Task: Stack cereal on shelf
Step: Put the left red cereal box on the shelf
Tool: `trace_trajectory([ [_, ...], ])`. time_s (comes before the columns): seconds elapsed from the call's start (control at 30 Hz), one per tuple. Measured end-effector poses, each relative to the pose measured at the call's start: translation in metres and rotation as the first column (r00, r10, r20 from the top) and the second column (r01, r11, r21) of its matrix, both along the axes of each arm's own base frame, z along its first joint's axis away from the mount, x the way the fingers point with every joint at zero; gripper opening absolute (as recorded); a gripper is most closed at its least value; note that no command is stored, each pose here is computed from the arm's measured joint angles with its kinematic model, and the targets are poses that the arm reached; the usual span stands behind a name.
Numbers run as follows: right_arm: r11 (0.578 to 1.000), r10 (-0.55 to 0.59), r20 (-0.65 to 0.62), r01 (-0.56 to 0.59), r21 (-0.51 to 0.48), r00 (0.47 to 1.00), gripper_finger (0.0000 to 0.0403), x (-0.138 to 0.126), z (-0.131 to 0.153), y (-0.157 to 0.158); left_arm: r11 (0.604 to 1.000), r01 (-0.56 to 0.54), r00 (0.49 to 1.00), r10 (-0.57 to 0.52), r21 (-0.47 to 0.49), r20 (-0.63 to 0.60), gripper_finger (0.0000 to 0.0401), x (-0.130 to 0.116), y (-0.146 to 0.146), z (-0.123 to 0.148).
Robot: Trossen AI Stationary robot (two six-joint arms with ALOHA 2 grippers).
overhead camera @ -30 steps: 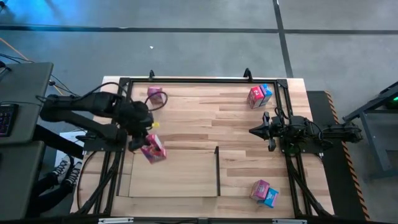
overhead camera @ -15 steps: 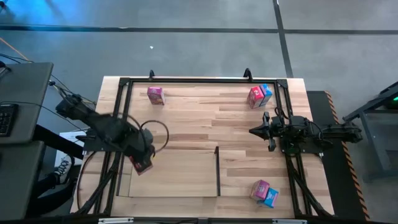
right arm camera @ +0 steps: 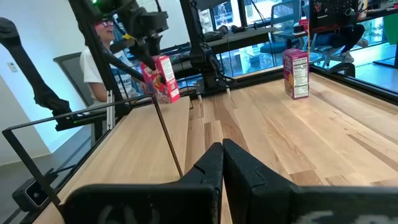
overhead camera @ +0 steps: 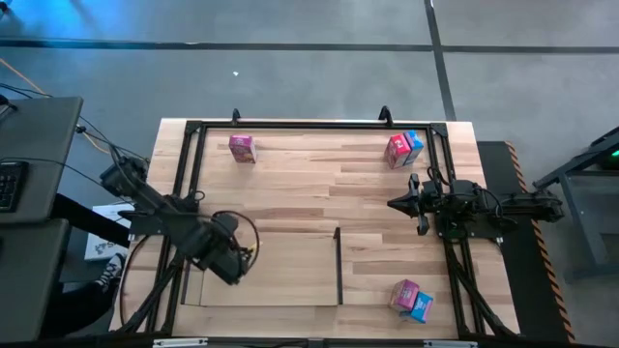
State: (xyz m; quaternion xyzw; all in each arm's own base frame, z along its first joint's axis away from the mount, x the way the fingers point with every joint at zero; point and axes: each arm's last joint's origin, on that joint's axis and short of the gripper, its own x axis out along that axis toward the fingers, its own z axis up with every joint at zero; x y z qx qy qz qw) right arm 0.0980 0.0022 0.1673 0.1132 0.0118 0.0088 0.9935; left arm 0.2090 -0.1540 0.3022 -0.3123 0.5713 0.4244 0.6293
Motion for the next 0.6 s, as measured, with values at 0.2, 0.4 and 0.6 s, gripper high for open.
trace_trajectory([
  [0.2, 1.0, 0.0, 0.0, 0.0, 0.0, 1.0, 0.0, 0.0, 0.0, 0.0, 0.994, -0.1, 0.995, 0.101, 0.033, -0.006, 0.0122, 0.0, -0.015, -0.011],
  [0.4, 1.0, 0.0, 0.0, 0.0, 0.0, 1.0, 0.0, 0.0, 0.0, 0.0, 0.981, -0.19, 0.982, 0.189, 0.039, 0.017, 0.0122, -0.004, -0.021, -0.013],
  [0.6, 1.0, 0.0, 0.0, 0.0, 0.0, 1.0, 0.0, 0.0, 0.0, 0.0, 0.973, -0.228, 0.974, 0.226, 0.039, 0.031, 0.0122, -0.01, -0.028, -0.013],
])
